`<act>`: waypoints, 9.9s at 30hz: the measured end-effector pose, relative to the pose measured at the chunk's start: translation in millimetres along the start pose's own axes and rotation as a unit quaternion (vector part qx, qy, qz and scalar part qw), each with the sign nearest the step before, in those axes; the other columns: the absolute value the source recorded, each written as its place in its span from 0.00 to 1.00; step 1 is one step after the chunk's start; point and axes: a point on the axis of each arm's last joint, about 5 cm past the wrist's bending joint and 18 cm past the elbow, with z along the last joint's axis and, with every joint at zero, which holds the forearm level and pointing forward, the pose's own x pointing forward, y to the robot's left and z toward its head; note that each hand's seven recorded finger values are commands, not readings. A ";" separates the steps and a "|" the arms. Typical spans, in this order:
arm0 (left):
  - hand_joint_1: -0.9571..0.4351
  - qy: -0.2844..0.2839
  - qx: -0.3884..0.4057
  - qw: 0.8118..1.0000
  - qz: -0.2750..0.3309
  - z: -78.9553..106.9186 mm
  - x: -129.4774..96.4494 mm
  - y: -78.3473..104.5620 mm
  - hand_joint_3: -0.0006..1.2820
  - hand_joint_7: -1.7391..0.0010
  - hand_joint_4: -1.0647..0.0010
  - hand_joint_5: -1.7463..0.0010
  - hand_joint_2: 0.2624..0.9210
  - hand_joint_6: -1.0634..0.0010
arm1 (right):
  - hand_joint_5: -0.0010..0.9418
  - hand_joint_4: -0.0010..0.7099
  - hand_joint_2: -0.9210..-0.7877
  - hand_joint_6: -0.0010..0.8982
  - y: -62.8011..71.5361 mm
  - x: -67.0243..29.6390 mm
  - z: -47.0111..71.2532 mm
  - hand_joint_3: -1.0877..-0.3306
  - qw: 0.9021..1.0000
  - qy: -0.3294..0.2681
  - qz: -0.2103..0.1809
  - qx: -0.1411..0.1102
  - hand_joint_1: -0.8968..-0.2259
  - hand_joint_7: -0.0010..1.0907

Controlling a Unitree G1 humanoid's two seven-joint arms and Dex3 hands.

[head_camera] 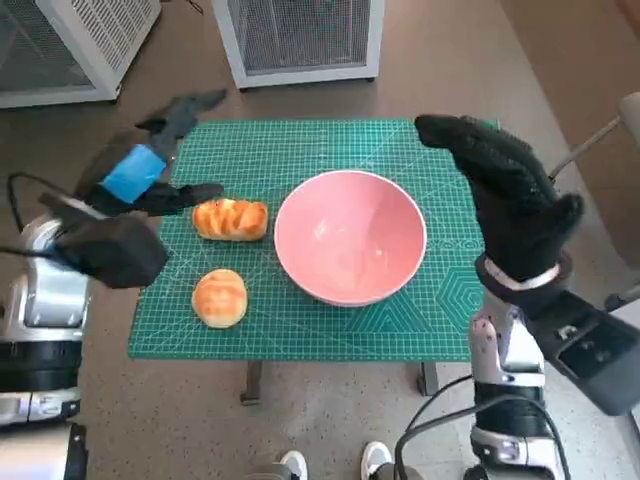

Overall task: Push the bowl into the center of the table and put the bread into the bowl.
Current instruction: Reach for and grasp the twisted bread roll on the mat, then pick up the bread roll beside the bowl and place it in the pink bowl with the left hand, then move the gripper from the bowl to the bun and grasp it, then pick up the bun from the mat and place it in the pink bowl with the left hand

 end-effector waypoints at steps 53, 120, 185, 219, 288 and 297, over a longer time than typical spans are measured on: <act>0.55 0.235 0.139 0.948 -0.165 -21.3 48.6 -76.3 0.02 0.97 0.61 0.98 0.86 0.59 | 0.00 0.36 0.00 0.21 -2.3 -3.3 12.1 0.97 0.999 -0.021 0.025 0.035 0.65 0.30; 0.69 -0.077 0.102 0.978 0.163 49.0 20.2 4.6 0.04 0.34 0.32 0.35 1.00 0.39 | 0.00 0.34 0.00 0.18 1.3 -9.1 7.3 0.90 0.998 -0.017 0.012 0.051 0.75 0.32; 0.43 -0.113 0.030 0.988 -0.098 71.6 7.2 0.8 0.00 0.95 0.89 1.00 0.78 0.84 | 0.00 0.34 0.00 0.13 9.9 -18.2 15.9 0.87 0.999 0.005 -0.020 0.047 0.71 0.42; 0.80 0.080 -0.006 0.985 -0.155 49.6 -58.6 3.7 0.01 0.99 0.93 1.00 0.68 0.83 | 0.00 0.34 0.00 0.12 7.3 -19.2 12.6 0.88 0.997 0.016 -0.021 0.068 0.69 0.44; 0.74 0.257 0.094 0.937 -0.217 4.0 -23.4 -103.8 0.07 0.45 0.36 0.41 0.97 0.48 | 0.00 0.36 0.00 0.09 2.6 -20.0 13.3 0.85 0.996 0.028 -0.018 0.080 0.70 0.47; 0.69 0.217 0.106 0.952 -0.190 0.2 -24.7 -102.5 0.07 0.33 0.35 0.31 0.99 0.45 | 0.00 0.35 0.00 0.09 2.4 -20.1 13.5 0.85 0.996 0.028 -0.018 0.080 0.68 0.47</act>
